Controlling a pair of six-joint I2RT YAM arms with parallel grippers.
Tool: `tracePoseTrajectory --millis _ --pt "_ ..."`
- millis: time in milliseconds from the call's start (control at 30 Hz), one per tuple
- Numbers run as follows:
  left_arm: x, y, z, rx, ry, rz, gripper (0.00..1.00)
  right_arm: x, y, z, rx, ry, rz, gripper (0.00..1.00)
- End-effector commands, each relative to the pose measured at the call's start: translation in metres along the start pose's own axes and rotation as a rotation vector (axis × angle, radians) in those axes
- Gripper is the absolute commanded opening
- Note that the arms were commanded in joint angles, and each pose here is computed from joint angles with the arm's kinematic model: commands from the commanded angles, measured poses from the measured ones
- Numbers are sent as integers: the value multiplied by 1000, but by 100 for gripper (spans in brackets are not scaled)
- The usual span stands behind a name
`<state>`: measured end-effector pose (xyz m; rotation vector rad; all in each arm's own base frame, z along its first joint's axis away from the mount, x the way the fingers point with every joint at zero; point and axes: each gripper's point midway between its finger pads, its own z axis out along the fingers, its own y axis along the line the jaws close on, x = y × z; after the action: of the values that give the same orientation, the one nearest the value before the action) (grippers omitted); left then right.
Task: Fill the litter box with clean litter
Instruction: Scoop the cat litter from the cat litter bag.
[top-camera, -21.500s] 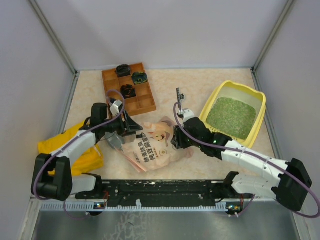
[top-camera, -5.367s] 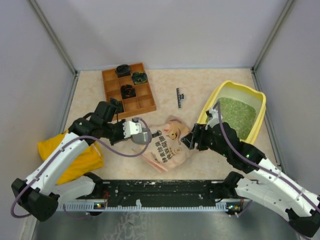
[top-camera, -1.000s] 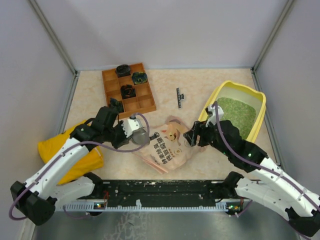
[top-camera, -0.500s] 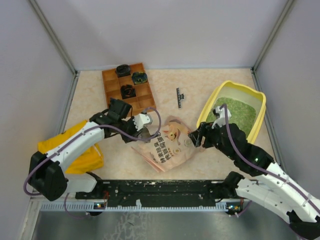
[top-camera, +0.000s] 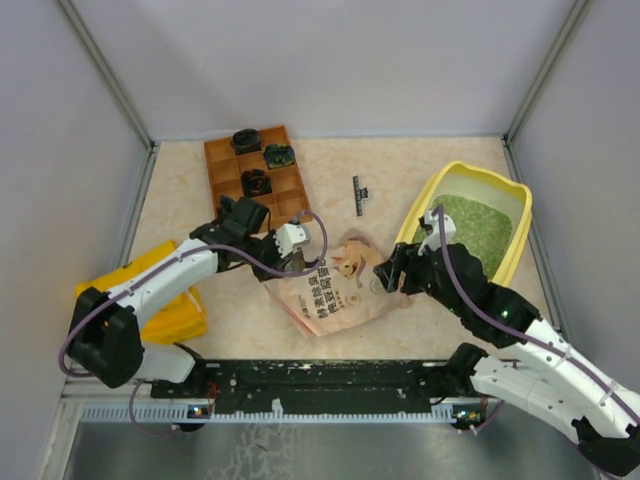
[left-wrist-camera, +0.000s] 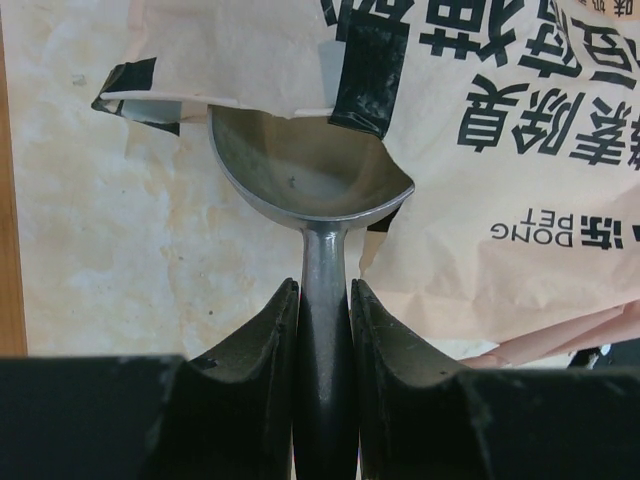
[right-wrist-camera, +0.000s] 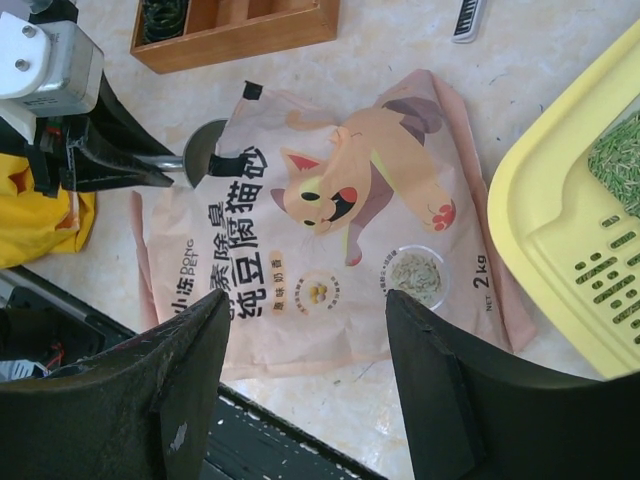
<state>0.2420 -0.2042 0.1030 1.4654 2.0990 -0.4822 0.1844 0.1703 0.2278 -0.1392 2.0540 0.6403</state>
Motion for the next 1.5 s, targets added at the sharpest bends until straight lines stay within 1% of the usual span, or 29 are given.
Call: tracePoseTrajectory --millis 0,133,400,533,633,767,833,933,1033,1100,1167,1267,1367,1467 --pt "-19 0 15 27 -105 19 0 -17 5 0 -15 -65 5 64" --pt "-19 2 25 36 -113 8 0 -19 2 -3 1 -71 -4 64" --pt "-37 -13 31 118 -242 10 0 -17 0 -6 -8 -82 13 64" --pt "-43 -23 30 179 -261 -19 0 -13 -4 -6 0 -85 12 64" --pt "-41 -25 19 172 -236 -33 0 -8 -8 -4 21 -67 13 63" --pt "-31 -35 -1 157 -211 -18 0 1 -11 0 43 -30 39 61" --pt "-34 -43 -12 174 -236 -11 0 7 -12 3 47 -10 47 60" --pt "-49 -57 -29 212 -331 5 0 17 -14 8 55 15 50 58" --pt "-52 -56 -36 173 -358 8 0 31 -21 16 90 62 56 54" --pt "-43 -44 -36 100 -305 4 0 42 -23 23 111 109 65 53" --pt "-29 -31 -37 34 -208 -4 0 51 -23 29 115 142 66 52" --pt "-12 -20 -46 -16 -70 -1 0 53 -19 32 106 162 66 51" --pt "-11 -12 -57 -52 -9 -6 0 49 -18 31 103 155 67 51" --pt "-17 -3 -64 -83 19 -46 0 46 -18 29 101 140 70 50"
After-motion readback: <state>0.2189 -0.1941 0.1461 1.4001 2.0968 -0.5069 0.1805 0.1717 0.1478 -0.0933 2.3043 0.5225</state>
